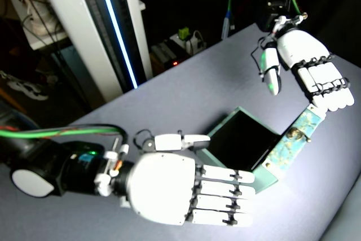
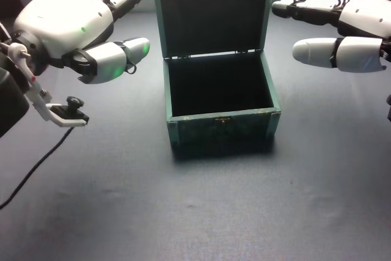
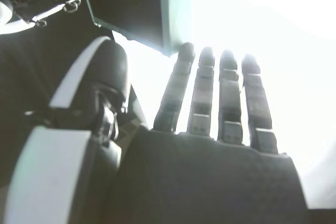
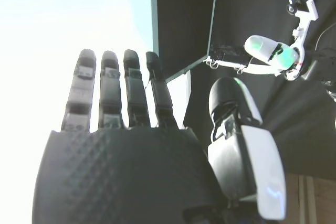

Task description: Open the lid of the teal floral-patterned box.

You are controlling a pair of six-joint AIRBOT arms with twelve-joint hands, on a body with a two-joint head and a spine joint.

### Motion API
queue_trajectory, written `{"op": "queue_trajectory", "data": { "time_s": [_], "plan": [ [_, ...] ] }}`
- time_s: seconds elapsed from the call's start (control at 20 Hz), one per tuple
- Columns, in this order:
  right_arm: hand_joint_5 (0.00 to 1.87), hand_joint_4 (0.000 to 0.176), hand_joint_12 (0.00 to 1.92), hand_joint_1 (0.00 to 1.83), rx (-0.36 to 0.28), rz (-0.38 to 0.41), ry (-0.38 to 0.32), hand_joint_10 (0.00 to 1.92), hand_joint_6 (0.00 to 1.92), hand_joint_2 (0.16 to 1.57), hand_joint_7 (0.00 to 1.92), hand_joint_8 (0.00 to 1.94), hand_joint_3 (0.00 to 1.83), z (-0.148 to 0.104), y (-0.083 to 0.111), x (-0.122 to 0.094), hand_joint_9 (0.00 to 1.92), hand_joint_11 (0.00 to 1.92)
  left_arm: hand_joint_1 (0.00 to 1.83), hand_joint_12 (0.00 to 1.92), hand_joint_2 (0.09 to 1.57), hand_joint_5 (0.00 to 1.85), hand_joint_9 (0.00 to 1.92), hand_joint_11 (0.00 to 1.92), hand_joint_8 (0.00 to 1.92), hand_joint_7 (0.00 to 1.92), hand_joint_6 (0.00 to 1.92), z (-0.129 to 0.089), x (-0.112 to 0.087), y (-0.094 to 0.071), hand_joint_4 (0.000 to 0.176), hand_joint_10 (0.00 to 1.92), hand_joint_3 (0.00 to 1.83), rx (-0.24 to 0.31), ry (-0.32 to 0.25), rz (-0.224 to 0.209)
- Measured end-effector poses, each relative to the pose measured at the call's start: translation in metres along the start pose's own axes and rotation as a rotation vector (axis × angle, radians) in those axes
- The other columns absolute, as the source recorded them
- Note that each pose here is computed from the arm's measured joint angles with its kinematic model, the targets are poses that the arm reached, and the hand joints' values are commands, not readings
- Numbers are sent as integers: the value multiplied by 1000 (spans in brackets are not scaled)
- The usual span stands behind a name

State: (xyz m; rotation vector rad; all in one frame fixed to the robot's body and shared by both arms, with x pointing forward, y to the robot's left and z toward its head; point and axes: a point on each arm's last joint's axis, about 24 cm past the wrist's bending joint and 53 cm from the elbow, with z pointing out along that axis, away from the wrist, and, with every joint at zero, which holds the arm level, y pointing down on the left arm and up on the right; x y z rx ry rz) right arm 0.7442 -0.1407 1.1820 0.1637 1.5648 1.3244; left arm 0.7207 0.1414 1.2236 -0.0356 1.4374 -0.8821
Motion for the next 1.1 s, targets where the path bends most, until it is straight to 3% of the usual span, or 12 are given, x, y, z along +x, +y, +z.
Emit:
{"op": "queue_trajectory", "data": {
  "time_s": [0.15, 0.3, 0.4, 0.5, 0.6, 0.7, 0.8, 0.85, 0.9, 0.95, 1.05, 1.1],
  "plan": [
    [166, 0, 26, 0, 7, -10, -9, 6, 2, 1341, 116, 3, 0, -4, -1, -8, 67, 47, 0, 6, 1518, 64, 15, 15, 8, 30, 7, 0, -8, 5, 0, 5, 0, -18, 2, 40],
    [146, 0, 22, 0, 16, -20, -15, 0, 0, 1310, 97, 0, 0, -8, -3, -15, 54, 34, 0, 10, 1478, 60, 16, 22, 3, 28, 2, -4, -19, 12, 0, 3, 0, -38, -16, 43],
    [141, 0, 35, 0, 20, -24, -28, 5, 2, 1317, 88, 1, 0, -15, 1, -24, 50, 63, 0, 24, 1483, 59, 17, 55, 2, 26, 2, -20, -23, 14, 0, 3, 0, -44, -37, 36],
    [162, 0, 62, 0, -16, 9, -92, 7, 3, 1376, 122, 3, 5, -22, 17, -38, 96, 106, 0, 5, 1453, 31, 5, 10, 1, 18, 0, -38, -28, 6, 0, 0, 0, -26, -71, 23],
    [170, 0, 56, 0, -115, 25, -121, 0, 4, 1372, 122, 0, 0, -31, 46, -37, 86, 88, 0, 18, 1408, 77, 34, 33, 4, 58, 5, -52, -39, -7, 0, 3, 0, 37, -131, -29],
    [162, 0, 47, 0, -219, 37, -138, 11, 8, 1351, 112, 10, 0, -49, 74, -29, 65, 62, 0, 8, 1364, 61, 4, 6, 0, 58, 1, -68, -50, -15, 0, 0, 0, 109, -194, -128],
    [202, 0, 64, 0, -299, 45, -155, 5, 6, 1390, 171, 5, 16, -67, 94, -29, 105, 81, 0, 24, 1365, 57, 28, 39, 0, 57, 1, -86, -59, -18, 0, 9, 0, 144, -236, -189],
    [240, 0, 85, 104, -333, 52, -173, 9, 12, 1461, 193, 8, 22, -73, 103, -32, 130, 99, 0, 17, 1359, 34, 7, 21, 0, 31, 0, -94, -65, -21, 0, 1, 0, 166, -260, -211],
    [306, 0, 179, 458, -436, 75, -215, 26, 13, 1517, 293, 19, 2, -90, 126, -37, 253, 199, 87, 0, 1427, 82, 0, 0, 2, 30, 14, -112, -75, -29, 0, 0, 6, 233, -306, -263],
    [306, 0, 179, 458, -445, 75, -215, 26, 13, 1517, 293, 19, 2, -91, 128, -36, 253, 199, 87, 0, 1427, 82, 0, 0, 2, 30, 14, -114, -75, -30, 0, 0, 6, 243, -309, -269],
    [319, 0, 393, 707, -502, 78, -200, 30, 2, 1497, 457, 20, 0, -98, 141, -29, 489, 341, 358, 33, 1375, 59, 78, 56, 14, 98, 3, -121, -82, -32, 0, 17, 0, 268, -341, -302],
    [311, 16, 874, 831, -536, 81, -189, 16, 1, 1496, 619, 3, 1, -101, 150, -24, 679, 301, 489, 94, 1268, 77, 153, 98, 5, 183, 1, -125, -88, -33, 0, 6, 0, 286, -365, -333]
  ]
}}
